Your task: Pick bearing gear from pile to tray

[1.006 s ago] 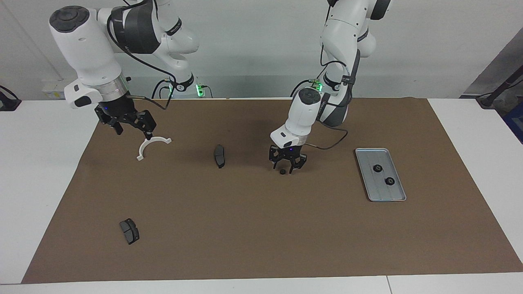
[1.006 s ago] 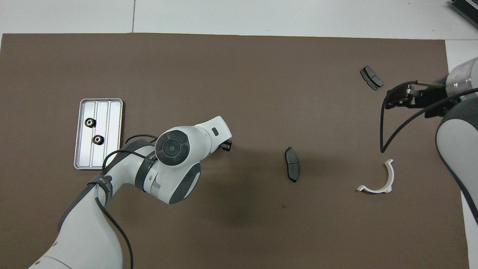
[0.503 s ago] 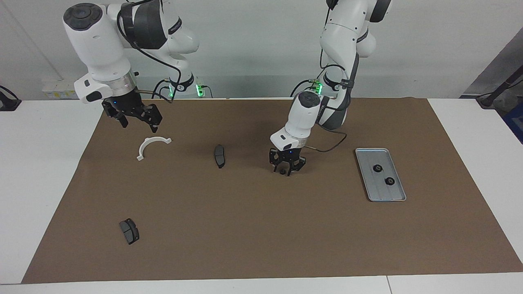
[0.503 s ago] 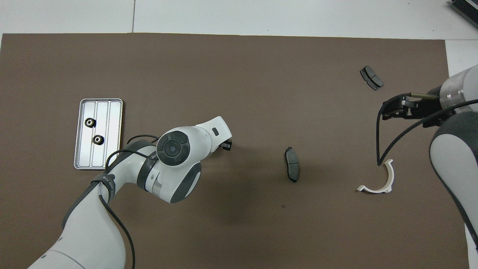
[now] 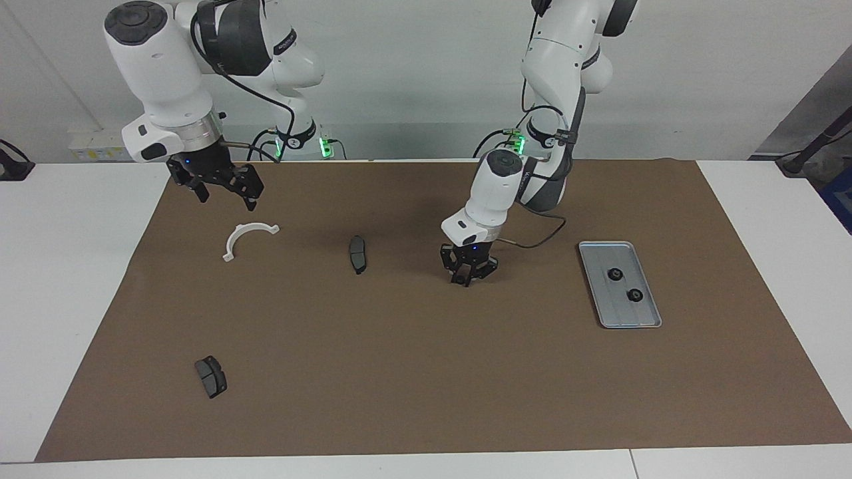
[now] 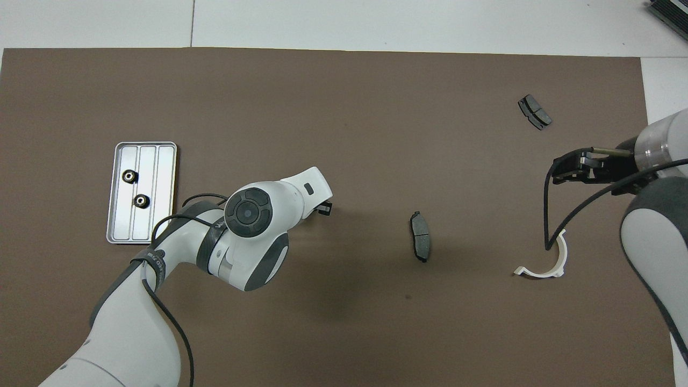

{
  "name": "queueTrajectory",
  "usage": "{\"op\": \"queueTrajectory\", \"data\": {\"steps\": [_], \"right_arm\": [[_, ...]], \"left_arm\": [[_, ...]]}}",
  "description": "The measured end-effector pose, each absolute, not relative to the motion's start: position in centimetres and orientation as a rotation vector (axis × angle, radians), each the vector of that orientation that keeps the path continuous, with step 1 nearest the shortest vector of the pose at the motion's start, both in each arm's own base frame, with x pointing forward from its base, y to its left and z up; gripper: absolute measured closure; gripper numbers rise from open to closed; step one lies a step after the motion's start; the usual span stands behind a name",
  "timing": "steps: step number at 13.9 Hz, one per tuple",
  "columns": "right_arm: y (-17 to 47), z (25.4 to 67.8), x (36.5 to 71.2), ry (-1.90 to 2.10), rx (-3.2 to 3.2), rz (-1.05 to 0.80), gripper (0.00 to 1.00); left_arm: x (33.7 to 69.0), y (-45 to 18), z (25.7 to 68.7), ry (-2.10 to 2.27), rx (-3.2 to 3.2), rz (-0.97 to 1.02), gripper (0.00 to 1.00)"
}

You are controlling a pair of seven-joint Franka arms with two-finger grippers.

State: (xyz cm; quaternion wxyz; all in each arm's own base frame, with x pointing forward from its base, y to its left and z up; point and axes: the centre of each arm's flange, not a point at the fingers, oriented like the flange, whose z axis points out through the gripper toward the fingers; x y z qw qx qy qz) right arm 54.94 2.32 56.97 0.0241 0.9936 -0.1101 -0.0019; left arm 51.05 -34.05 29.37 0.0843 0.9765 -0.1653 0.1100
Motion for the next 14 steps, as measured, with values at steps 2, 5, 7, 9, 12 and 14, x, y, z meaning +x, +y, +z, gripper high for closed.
{"op": "queueTrajectory", "data": {"steps": [2,5,7,9,12,14], "right_arm": [[2.3,57.4,54.8,-0.342,3.073,-0.022,0.00],[2.3,57.7,54.8,-0.343,3.073,-0.018,0.00],[2.3,57.7,54.8,-0.343,3.073,-0.018,0.00],[2.3,57.7,54.8,-0.342,3.073,-0.018,0.00],[2.3,57.7,54.8,-0.342,3.074,-0.018,0.00],[2.3,57.7,54.8,-0.342,3.074,-0.018,0.00]], "left_arm": [[51.0,-34.0,29.4,-0.494,2.913,0.328,0.75],[51.2,-33.9,29.4,-0.484,2.915,0.327,0.75],[52.5,-32.2,29.6,-0.429,2.926,0.340,0.75],[55.6,-27.6,30.4,-0.307,2.953,0.352,0.75],[59.5,-18.6,32.3,-0.195,3.015,0.283,0.75],[60.5,-13.0,33.6,-0.201,3.043,0.240,0.75]]}}
